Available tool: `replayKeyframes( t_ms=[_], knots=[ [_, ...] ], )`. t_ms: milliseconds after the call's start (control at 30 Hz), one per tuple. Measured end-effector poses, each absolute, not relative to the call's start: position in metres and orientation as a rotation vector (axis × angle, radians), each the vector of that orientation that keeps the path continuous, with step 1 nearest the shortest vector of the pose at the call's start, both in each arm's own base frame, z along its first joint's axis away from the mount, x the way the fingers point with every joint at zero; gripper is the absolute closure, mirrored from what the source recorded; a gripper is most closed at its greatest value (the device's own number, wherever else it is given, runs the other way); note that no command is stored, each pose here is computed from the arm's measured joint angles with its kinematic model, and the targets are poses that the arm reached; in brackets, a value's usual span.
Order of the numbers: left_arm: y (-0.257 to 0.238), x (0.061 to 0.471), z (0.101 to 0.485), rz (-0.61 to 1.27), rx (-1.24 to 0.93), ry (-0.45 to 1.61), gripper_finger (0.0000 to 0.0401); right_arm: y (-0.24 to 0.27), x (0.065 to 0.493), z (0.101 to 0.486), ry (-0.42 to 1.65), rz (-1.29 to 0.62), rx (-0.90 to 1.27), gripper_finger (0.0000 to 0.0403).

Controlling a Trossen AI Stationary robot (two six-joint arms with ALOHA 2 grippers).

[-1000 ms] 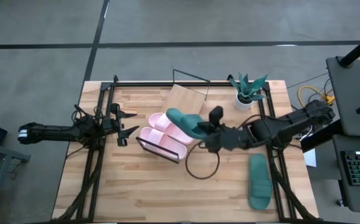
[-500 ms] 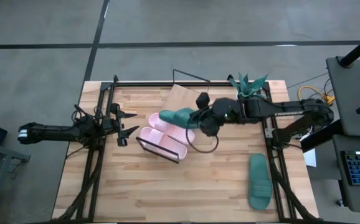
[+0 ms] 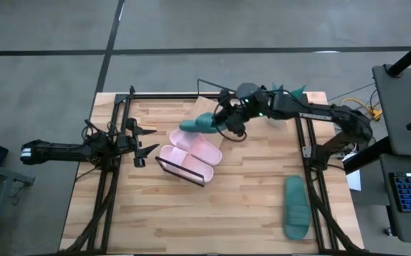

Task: Pick and place slides into the shelf
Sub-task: Put the top dark green slide on the shelf

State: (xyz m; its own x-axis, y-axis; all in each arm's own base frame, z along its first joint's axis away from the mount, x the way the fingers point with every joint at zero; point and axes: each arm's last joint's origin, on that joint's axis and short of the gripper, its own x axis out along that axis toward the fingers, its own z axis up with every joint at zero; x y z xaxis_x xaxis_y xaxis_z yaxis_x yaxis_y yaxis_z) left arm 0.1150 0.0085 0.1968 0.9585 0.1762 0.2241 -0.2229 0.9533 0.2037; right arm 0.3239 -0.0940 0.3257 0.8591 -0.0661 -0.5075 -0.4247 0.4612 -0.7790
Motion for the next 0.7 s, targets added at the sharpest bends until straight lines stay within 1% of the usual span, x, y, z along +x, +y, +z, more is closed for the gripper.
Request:
replayKeyframes(
  t_ms=[133, 267, 533, 700],
  knots=[
    [0.009, 0.115, 0.197, 0.204, 0.230, -0.205, 0.0173, -0.110, 0.332, 0.318, 0.503, 0.206, -1.108, 0.0395],
    [0.009, 0.115, 0.197, 0.204, 0.230, -0.206, 0.0173, -0.120, 0.337, 0.307, 0.491, 0.251, -1.096, 0.0395],
    [0.009, 0.115, 0.197, 0.204, 0.230, -0.205, 0.0173, -0.143, 0.343, 0.281, 0.568, 0.259, -1.062, 0.0395],
    [0.009, 0.115, 0.197, 0.204, 0.230, -0.205, 0.0173, -0.150, 0.344, 0.277, 0.578, 0.254, -1.079, 0.0395]
  ],
)
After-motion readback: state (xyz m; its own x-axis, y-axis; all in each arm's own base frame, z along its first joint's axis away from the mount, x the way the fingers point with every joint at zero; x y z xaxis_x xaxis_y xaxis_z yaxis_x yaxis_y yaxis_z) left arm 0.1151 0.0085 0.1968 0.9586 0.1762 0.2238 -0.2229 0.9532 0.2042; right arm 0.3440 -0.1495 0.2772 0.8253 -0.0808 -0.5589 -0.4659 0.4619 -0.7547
